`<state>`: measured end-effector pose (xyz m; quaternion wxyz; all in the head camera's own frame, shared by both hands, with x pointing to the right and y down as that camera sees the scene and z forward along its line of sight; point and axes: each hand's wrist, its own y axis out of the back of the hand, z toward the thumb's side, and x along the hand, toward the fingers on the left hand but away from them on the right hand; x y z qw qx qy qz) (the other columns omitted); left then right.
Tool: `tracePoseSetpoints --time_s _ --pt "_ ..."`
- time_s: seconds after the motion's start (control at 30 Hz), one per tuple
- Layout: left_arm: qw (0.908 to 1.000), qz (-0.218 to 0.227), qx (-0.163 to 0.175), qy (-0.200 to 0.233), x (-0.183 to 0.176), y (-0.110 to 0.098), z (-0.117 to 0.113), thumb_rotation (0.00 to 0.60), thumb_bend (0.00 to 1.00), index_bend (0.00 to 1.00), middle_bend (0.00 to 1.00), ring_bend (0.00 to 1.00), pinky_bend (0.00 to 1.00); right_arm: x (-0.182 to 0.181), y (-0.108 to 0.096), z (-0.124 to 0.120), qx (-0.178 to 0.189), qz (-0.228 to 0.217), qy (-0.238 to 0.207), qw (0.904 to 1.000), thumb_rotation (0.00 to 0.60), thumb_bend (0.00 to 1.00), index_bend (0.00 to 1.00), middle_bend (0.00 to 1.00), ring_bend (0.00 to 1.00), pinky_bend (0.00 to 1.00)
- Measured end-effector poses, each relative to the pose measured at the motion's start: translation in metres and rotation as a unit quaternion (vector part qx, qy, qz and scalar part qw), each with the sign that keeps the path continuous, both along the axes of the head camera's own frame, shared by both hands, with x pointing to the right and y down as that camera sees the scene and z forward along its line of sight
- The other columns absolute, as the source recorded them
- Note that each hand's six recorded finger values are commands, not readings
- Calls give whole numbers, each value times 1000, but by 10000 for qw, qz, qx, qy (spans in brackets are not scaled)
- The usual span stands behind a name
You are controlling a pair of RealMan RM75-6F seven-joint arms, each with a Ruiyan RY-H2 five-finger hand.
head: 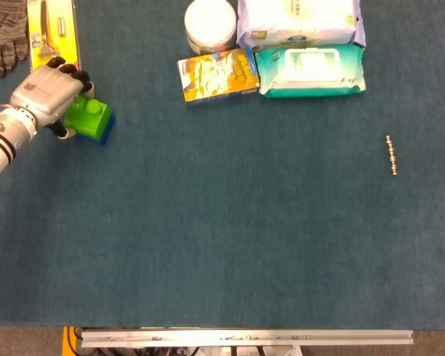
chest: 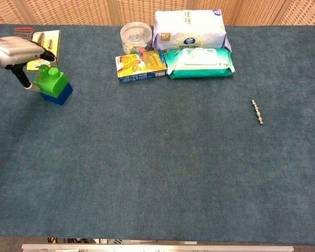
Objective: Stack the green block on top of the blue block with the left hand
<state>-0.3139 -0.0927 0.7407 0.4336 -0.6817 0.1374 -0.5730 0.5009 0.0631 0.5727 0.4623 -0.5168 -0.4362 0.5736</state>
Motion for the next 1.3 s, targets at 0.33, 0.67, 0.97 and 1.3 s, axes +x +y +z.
tracePoseSetpoints --time_s 0.33,0.67,0.97,1.3 --pt "10000 -1 -14 -26 -1 0 1 600 205 339 196 151 91 1 0 0 -5 16 -1 10000 600 185 449 449 406 470" --pt "9997 -92 116 180 -1 1 -16 600 205 35 59 119 91 2 -1 -1 22 -2 -33 10000 600 185 449 449 406 470" --pt "9941 -478 606 758 -5 7 -44 600 205 58 79 122 91 4 -5 -2 14 -46 -40 10000 600 186 449 449 406 470" --pt "9705 -1256 1680 1192 -29 54 -80 600 204 137 131 141 92 14 -9 1 4 -8 -70 10000 600 188 449 449 406 470"
